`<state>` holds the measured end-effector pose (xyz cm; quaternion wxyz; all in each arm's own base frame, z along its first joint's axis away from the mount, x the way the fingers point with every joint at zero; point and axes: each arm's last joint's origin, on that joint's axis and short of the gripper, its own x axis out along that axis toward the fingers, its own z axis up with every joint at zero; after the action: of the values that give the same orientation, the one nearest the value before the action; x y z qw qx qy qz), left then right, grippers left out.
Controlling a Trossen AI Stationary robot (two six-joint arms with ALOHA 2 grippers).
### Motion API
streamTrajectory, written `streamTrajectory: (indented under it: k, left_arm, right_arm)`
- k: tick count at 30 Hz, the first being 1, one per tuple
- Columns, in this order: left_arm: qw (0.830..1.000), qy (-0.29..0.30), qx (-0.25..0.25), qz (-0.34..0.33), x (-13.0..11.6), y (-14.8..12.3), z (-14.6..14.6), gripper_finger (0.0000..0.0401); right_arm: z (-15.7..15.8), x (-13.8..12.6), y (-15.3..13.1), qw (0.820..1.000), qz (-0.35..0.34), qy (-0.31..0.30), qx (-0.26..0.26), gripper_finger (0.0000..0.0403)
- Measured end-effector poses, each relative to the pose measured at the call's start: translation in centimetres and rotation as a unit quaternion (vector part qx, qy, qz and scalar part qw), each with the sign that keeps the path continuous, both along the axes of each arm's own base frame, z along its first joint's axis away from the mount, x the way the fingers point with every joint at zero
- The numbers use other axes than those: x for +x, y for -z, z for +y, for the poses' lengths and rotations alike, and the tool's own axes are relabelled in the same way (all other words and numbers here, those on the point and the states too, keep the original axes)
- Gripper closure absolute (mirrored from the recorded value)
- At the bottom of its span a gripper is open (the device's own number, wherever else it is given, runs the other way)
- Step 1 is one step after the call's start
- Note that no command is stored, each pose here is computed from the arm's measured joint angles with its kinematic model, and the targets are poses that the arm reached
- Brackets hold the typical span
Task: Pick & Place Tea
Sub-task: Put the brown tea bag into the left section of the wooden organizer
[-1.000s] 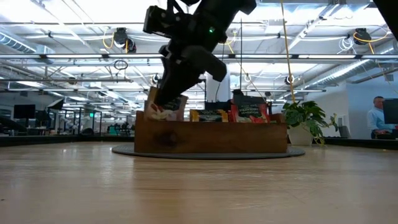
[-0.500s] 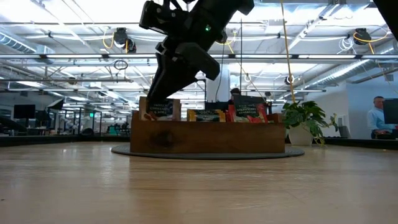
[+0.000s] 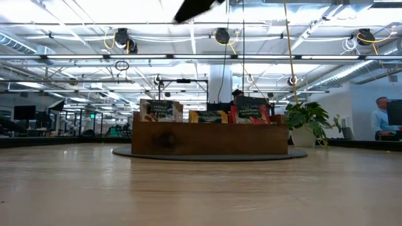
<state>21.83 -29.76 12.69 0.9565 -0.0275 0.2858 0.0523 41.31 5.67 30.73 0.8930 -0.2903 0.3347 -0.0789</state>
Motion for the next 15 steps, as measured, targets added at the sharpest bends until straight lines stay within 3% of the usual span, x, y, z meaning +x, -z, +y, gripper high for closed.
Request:
streamTrajectory:
  k: [4,7,10,15]
  left_arm:
    - [1.0,-0.004,-0.006,-0.001,0.0,0.0,0.0,0.0329]
    - [1.0,-0.003,-0.005,-0.001,0.0,0.0,0.0,0.0329]
    - [1.0,-0.003,0.01,-0.007,0.0,0.0,0.0,0.0329]
    - [0.999,-0.027,0.025,-0.029,0.4,-0.2,0.4,0.0329]
  right_arm:
    - [-1.2,-5.1,-5.3,0.996,-0.022,0.029,0.079,0.0282]
    - [-0.8,-9.1,-6.3,0.989,-0.01,0.014,0.149,0.0332]
    - [0.6,-12.4,-4.1,0.985,0.01,-0.017,0.17,0.0389]
    - [2.6,-17.5,1.1,0.972,-0.044,-0.055,0.223,0.0392]
